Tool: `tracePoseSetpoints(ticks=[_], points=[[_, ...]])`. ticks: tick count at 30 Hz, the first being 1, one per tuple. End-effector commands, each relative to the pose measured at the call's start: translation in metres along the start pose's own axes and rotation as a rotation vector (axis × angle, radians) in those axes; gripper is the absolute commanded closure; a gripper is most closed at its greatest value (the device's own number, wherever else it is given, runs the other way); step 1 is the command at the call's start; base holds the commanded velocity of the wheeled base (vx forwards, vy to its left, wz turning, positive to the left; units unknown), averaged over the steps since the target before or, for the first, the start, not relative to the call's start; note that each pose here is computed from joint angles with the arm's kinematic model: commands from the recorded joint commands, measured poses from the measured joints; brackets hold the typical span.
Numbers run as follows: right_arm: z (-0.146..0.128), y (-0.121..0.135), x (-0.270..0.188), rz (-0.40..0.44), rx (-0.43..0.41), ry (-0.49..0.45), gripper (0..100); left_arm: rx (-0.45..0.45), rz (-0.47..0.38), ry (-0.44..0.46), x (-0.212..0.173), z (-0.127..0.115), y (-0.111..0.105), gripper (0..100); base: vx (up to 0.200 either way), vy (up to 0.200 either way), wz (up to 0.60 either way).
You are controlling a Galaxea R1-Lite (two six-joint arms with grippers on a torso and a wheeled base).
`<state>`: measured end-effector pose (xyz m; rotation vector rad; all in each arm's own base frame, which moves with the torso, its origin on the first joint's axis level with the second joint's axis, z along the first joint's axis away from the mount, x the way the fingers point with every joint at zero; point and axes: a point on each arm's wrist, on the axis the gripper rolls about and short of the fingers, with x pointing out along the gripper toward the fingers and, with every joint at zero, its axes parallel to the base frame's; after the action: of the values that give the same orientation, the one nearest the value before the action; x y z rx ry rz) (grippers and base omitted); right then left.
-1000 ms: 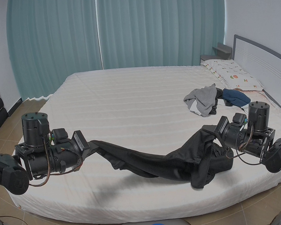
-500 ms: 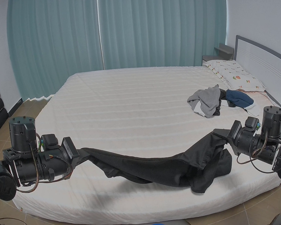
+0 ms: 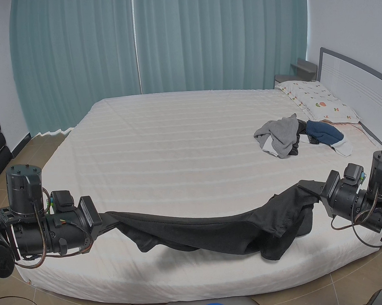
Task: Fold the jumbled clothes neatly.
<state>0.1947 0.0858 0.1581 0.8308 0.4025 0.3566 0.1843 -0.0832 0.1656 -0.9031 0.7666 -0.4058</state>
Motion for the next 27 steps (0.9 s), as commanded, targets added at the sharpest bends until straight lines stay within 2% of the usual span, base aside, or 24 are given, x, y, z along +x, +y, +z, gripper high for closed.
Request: tracePoseSetpoints(ticks=[1,7,8,13,16,19,22,27], points=[[-0.001,0.006,-0.010,0.036,-0.010,-0.004,100,0.010,-0.021,-0.006,-0.010,-0.003,-0.005,100,-0.200,0.000,0.00],[0.002,0.014,-0.021,0.081,-0.033,-0.029,100,0.020,-0.040,-0.007,-0.023,-0.007,-0.010,100,-0.200,0.000,0.00],[0.003,0.020,-0.031,0.116,-0.057,-0.042,100,0.029,-0.057,-0.008,-0.032,-0.009,-0.014,100,-0.200,0.000,0.00],[0.001,0.033,-0.055,0.167,-0.085,-0.016,100,0.046,-0.091,-0.020,-0.049,-0.012,-0.022,100,-0.200,0.000,0.00],[0.011,0.049,-0.077,0.243,-0.092,-0.060,100,0.062,-0.135,-0.055,-0.065,-0.009,-0.035,100,0.000,0.000,0.00],[0.021,0.060,-0.089,0.273,-0.094,-0.096,100,0.067,-0.145,-0.078,-0.072,-0.006,-0.043,100,0.000,0.000,0.00],[0.051,0.089,-0.114,0.327,-0.099,-0.193,100,0.080,-0.173,-0.129,-0.087,0.005,-0.067,100,0.000,0.000,0.00],[0.090,0.124,-0.124,0.356,-0.116,-0.282,100,0.091,-0.206,-0.160,-0.091,0.023,-0.094,100,0.000,0.000,0.00]])
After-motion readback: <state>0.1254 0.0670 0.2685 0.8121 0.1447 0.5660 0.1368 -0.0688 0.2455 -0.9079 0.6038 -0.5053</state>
